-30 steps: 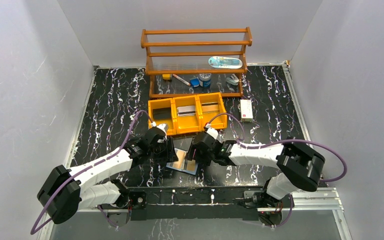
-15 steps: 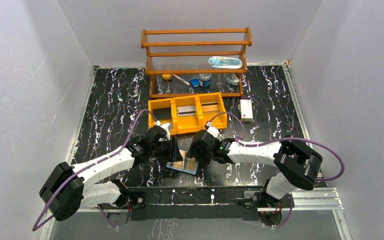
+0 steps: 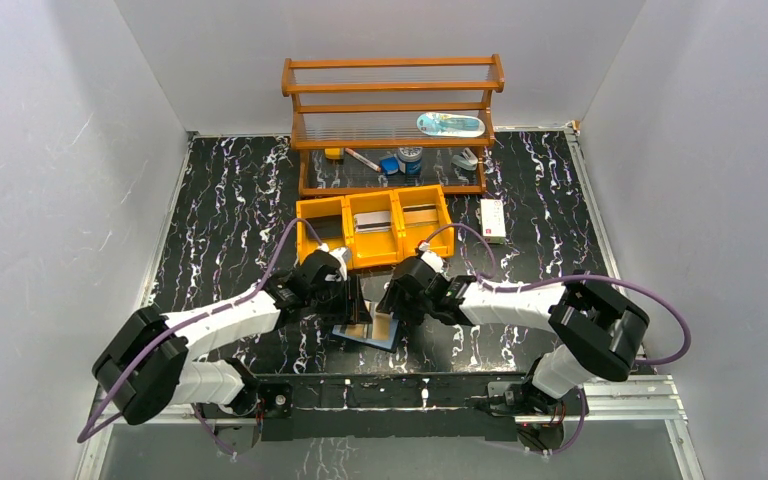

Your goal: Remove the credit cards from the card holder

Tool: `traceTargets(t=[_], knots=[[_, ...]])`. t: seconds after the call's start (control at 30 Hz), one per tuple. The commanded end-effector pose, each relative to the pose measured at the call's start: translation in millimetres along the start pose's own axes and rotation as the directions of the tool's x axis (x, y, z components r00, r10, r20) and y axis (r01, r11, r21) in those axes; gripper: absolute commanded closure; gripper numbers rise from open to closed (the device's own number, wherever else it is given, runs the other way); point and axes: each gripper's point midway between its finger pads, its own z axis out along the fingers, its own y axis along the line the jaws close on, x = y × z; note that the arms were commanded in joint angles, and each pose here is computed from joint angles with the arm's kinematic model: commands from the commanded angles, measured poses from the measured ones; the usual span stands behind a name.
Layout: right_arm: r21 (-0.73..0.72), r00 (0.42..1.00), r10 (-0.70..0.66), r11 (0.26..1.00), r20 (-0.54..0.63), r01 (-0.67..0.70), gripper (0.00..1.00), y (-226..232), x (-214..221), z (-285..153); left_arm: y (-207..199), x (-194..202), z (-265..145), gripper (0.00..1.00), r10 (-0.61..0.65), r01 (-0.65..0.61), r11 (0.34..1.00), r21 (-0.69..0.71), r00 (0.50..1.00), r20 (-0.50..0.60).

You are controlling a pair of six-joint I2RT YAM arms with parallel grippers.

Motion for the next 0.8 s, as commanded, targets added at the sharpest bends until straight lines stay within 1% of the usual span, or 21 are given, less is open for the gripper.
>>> traceTargets(t=[0.0,0.17,0.33,0.43,0.47,0.53,0.67,0.77], knots=[[0.071,1.0,-0.018,0.997,-0.011,0.019,0.45,-27,4,2,-9,-1,4,0.55,0.002,-0.001,0.999,0.037,1.0,-0.011],[0.039,1.0,-0.017,0.999,-0.026,0.018,0.44,-22,0,1,-16,1,10,0.58,0.007,-0.004,0.997,0.082,0.999,-0.036],[0.058,1.0,-0.026,0.998,0.004,0.026,0.4,-17,-12,-10,-19,4,16,0.62,0.008,-0.001,0.994,0.105,0.998,-0.064],[0.047,0.999,-0.032,0.998,0.014,0.032,0.33,-11,-16,-20,-17,5,16,0.62,0.006,0.001,0.995,0.1,0.998,-0.063],[0.036,0.999,-0.033,0.999,0.009,0.032,0.32,-10,-15,-22,-17,5,16,0.62,0.006,0.0,0.995,0.101,0.998,-0.062],[0.019,0.999,-0.031,0.999,-0.01,0.031,0.31,-8,-12,-26,-18,6,16,0.62,0.008,-0.001,0.994,0.105,0.998,-0.066],[0.048,1.0,-0.007,0.999,-0.008,0.007,0.3,-19,-9,-28,-19,7,16,0.62,0.014,-0.006,0.994,0.112,0.997,-0.073],[0.026,1.0,-0.003,1.0,-0.021,0.004,0.3,-18,-6,-25,-20,8,16,0.62,0.016,-0.007,0.993,0.117,0.997,-0.077]])
